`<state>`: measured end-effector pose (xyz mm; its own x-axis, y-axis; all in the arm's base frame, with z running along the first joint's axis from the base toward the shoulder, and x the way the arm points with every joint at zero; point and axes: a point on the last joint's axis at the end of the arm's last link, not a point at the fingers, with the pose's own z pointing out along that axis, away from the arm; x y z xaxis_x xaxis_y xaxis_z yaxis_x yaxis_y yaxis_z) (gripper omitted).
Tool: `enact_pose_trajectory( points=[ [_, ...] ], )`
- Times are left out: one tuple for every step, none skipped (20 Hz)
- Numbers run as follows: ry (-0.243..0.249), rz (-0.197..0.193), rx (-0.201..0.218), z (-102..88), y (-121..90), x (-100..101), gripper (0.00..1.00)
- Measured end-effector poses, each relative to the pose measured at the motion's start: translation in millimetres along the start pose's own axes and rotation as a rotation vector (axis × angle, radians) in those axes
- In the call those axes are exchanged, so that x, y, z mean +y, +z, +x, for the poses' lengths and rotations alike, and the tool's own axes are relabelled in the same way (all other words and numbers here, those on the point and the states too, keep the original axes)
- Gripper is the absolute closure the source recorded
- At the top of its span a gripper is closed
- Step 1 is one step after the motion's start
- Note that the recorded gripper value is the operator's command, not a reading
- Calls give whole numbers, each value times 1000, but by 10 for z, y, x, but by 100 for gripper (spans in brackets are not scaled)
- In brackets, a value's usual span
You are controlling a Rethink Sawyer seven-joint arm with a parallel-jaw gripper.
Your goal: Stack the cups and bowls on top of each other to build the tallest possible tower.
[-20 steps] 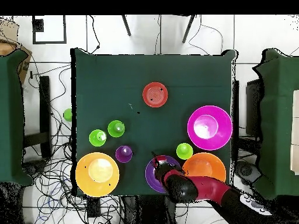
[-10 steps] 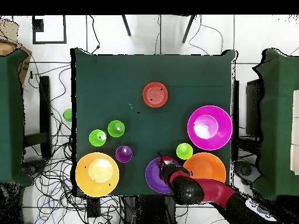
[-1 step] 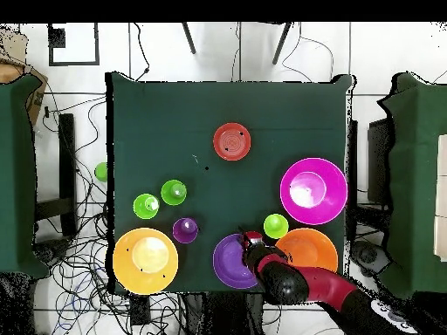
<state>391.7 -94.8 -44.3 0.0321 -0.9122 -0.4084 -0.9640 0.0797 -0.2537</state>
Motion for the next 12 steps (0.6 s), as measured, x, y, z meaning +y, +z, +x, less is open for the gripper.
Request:
enact_pose_trajectory(
  points=[
    [0,1,-2,-1,1,0,100],
    [-2,6,-7,-7,6,0,100],
    [-5,6,-9,-13,9,3,100],
    [-9,7,-11,-20,13,5,100],
    [-12,8,-12,-27,16,6,100],
    [-15,8,-14,-32,18,7,100],
    [-22,9,-16,-43,23,9,100],
    [-24,9,-15,-43,23,9,100],
    [-27,8,-16,-49,25,11,100],
    [-31,7,-16,-57,29,14,100],
    [-35,6,-17,-67,33,12,100],
    [-37,5,-16,-73,35,10,100]
  ],
)
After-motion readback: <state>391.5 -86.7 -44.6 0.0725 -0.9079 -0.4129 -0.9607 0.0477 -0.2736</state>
